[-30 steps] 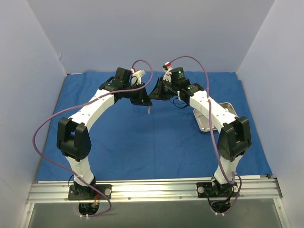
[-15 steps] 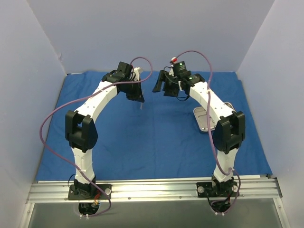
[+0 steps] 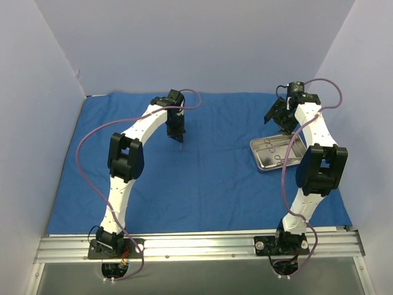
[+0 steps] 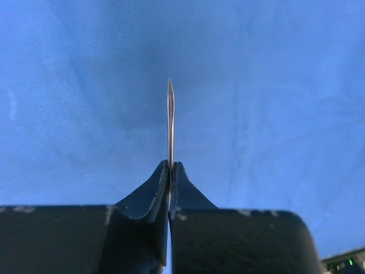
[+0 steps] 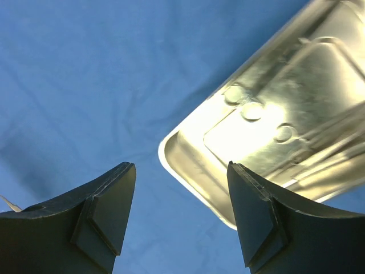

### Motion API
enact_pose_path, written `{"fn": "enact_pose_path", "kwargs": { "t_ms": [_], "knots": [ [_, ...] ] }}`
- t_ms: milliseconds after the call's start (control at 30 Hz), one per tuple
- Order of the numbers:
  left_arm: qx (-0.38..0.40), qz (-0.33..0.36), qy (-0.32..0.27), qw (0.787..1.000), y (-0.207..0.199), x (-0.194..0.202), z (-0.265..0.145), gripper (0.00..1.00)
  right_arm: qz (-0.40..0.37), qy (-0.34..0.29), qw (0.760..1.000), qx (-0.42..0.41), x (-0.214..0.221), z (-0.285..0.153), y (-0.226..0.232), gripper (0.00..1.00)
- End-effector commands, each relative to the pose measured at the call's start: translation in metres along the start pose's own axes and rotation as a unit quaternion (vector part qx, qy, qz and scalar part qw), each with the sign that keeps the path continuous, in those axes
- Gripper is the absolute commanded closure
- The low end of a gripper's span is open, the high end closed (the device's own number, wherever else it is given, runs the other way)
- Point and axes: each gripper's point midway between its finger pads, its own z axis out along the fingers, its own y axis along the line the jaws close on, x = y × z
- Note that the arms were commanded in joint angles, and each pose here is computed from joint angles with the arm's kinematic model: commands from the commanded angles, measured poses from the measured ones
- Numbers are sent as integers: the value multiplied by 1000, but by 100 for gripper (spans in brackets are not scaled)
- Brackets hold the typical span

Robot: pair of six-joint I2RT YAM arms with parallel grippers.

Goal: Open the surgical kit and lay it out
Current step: Place the medical item in the surgical kit.

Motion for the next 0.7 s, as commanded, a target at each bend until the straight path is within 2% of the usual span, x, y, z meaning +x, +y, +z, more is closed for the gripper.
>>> {"fn": "enact_pose_path", "kwargs": {
  "t_ms": [0,167,333,400,533,667],
  "knots": [
    [-28,-20,-27,999,-3,-12,-2,98,-10,5,1000,3,7,-26,-8,34],
    [-21,-22,-19,999,-4,-17,12,98,-4,16,1000,7,9,-21,-20,34],
    [-36,-42,-10,998,12,-14,15,98,5,24,1000,1,10,-12,-22,35],
    [-54,-65,-9,996,23,-13,12,98,5,28,1000,2,11,-9,-23,35],
    [-128,-106,-48,985,57,-26,-10,98,8,40,999,-1,18,-4,-22,35],
    [-169,-189,-75,964,101,-40,-22,98,5,46,999,-1,21,-2,-21,35]
  ]
}}
